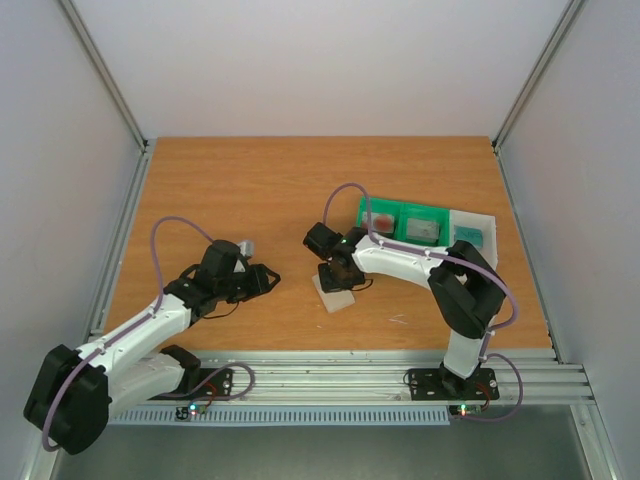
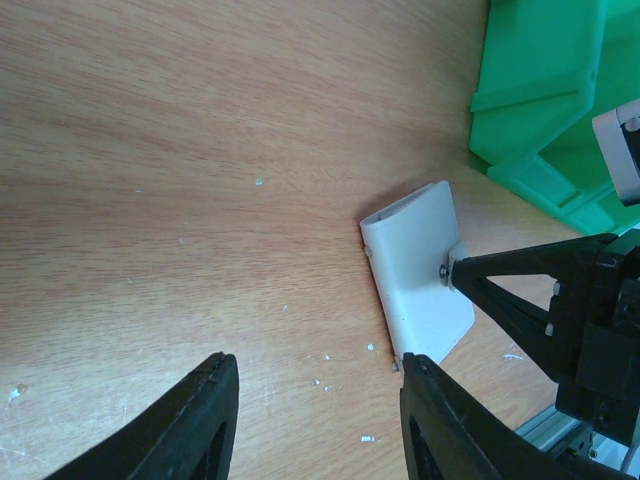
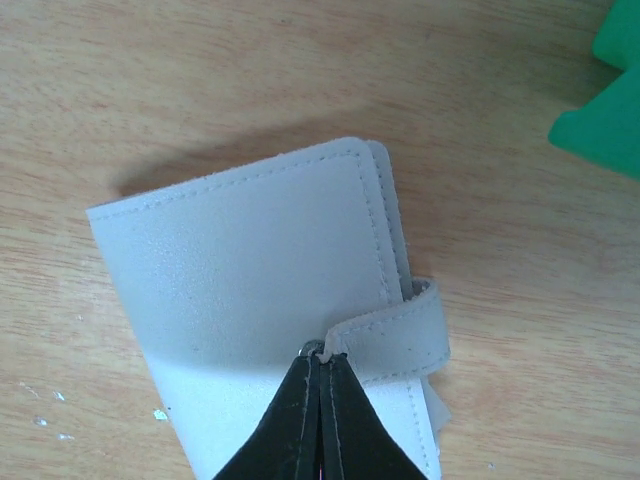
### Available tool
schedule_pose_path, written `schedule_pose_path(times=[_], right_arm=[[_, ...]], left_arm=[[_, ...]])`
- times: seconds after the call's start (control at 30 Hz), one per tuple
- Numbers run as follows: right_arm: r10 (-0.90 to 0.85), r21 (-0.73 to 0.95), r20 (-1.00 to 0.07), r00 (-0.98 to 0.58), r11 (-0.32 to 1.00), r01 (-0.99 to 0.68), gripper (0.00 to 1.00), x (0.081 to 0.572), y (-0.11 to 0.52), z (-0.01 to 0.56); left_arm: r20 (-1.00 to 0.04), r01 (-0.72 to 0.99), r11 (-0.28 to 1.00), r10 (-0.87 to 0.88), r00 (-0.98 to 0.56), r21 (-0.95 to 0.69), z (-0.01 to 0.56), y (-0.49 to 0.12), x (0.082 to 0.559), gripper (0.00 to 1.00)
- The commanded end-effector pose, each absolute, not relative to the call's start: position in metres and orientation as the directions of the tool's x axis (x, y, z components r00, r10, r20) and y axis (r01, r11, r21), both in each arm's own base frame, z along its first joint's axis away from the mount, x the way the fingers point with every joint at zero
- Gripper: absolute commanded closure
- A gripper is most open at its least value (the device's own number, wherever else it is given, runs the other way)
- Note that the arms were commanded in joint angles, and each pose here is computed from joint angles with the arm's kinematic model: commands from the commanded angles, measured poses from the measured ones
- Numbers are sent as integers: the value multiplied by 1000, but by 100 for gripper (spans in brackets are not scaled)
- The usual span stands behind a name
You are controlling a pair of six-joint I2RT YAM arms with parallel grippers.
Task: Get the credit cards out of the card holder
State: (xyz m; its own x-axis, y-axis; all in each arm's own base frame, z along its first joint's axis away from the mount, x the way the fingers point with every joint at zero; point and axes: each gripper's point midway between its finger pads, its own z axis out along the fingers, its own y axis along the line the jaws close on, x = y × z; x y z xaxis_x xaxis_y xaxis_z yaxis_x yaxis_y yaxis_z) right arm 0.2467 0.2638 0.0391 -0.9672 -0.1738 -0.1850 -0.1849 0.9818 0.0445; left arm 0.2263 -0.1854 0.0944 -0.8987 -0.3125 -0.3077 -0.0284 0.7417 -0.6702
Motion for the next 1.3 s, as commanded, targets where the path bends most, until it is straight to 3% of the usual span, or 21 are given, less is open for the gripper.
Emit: schedule_pose_path(times=[0.0,0.27,0.47,0.83,1.13,1.27], right_arm=[[-173,74,-188,-967,979,-189,99,240,266,44],[-191,91,-211,-959,973,-214,97,240,267,46],[-238,84,-245,-940,961,-265,79,246,270,54],[-275,49,-218,-936,955,-292,63,248,272,42],[-280,-16,-209,-937,959,-283,63,250,261,37],[-272,-30,-221,-937,962,-272,71,252,257,40]], left_arm=[[-324,-6,740,-301,-897,-673,99,-188,230,55],[-312,-11,735,-301,-901,-678,96,-190,229,55],[-308,-13,724,-310,-900,-689,97,-191,230,55],[-307,-19,726,-313,-899,-687,96,-191,230,55],[-309,-19,729,-313,-898,-685,95,-190,231,55],[-309,-17,729,-311,-899,-685,95,-191,231,55]])
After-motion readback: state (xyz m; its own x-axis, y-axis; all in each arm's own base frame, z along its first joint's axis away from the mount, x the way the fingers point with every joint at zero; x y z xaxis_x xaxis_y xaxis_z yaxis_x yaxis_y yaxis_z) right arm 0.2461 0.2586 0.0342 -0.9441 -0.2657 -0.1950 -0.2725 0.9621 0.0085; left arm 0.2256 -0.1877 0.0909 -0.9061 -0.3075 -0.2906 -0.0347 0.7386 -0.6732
